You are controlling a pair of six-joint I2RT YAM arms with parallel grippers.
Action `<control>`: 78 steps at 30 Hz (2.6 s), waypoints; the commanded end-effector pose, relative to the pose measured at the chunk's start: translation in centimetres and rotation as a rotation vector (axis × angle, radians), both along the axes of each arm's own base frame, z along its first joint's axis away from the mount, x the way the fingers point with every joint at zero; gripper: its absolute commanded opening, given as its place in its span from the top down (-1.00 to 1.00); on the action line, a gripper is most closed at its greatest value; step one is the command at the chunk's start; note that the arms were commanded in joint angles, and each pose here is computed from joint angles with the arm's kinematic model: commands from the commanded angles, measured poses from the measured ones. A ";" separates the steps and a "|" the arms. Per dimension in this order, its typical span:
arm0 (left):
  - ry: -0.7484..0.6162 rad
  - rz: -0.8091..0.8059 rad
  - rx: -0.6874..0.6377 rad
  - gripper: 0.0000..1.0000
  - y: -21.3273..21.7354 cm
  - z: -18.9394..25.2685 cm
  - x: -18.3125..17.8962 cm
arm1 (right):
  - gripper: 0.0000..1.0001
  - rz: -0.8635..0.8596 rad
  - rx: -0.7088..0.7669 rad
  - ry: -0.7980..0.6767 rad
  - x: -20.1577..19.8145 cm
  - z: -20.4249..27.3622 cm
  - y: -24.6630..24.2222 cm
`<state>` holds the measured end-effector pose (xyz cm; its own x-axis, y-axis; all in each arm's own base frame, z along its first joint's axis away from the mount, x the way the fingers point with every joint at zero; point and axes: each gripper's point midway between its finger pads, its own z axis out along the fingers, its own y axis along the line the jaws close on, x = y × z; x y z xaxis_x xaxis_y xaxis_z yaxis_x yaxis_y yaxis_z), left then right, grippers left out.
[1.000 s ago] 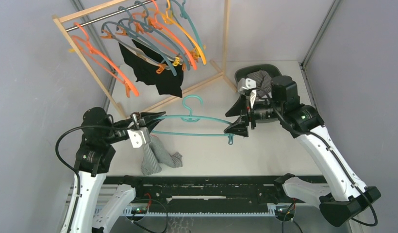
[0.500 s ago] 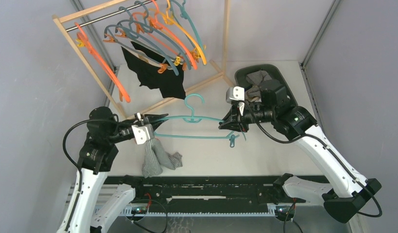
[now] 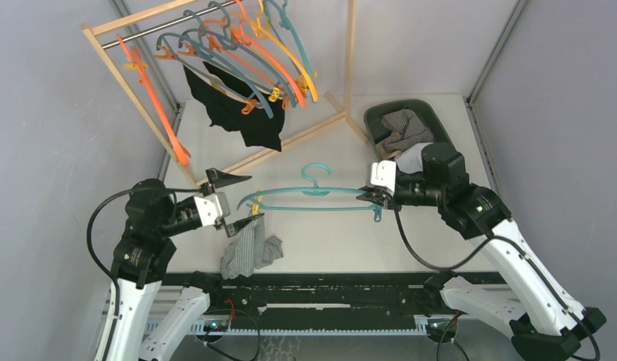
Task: Remove the underwear clipped to the hanger
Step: Remove the underwear from the hanger.
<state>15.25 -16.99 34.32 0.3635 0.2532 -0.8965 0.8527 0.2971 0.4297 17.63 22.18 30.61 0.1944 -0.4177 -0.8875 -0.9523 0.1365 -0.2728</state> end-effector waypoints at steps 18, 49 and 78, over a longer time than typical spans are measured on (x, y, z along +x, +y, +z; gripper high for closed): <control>0.686 0.121 -0.109 -0.76 -1.3 -0.9 1.5 | 1.00 0.105 -0.064 -0.588 -1.0 2.3 -2.7; 1.130 -0.055 -0.024 -0.22 -3.3 -6.7 0.7 | 1.00 0.119 -0.040 -0.569 -2.4 2.1 -3.1; 1.130 -0.072 -0.027 0.83 -3.4 -6.6 0.3 | 1.00 0.006 0.023 -0.558 -0.6 2.9 -3.0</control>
